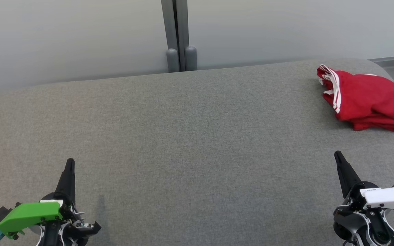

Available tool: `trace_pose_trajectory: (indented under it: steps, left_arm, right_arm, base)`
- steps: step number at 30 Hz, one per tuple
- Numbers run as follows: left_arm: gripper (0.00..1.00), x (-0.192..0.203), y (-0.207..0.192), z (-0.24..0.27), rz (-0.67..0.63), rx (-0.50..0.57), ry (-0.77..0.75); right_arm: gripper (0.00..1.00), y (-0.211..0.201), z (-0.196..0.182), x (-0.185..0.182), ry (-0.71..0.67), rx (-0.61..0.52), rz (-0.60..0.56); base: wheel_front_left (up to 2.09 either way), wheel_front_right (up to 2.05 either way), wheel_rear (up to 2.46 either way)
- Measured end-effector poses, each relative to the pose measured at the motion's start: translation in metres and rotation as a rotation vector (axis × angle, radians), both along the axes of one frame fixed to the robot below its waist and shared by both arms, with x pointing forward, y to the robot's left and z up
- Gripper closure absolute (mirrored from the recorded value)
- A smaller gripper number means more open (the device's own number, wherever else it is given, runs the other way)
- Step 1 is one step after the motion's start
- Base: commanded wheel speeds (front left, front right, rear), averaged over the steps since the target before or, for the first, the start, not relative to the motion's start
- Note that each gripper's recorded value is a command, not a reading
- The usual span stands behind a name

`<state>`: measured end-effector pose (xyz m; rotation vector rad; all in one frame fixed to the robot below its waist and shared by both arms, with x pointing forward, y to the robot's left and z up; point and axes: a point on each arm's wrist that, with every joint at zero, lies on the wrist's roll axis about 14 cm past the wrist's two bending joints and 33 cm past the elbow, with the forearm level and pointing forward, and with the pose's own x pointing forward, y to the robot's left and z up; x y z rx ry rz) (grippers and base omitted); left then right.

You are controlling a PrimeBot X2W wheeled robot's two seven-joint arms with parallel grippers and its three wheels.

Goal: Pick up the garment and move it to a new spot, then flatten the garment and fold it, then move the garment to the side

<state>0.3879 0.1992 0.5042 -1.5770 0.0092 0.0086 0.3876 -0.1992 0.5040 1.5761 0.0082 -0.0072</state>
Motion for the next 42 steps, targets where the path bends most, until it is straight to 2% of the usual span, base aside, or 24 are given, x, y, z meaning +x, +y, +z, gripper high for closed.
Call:
trace_pose_trajectory:
  steps: [42]
  left_arm:
    - [1.00, 0.0000, 0.0003, 0.0000, 0.001, 0.000, 0.000]
  right_arm:
    - [1.00, 0.0000, 0.0001, 0.0000, 0.000, 0.000, 0.000]
  base:
    - [0.00, 0.00, 0.00]
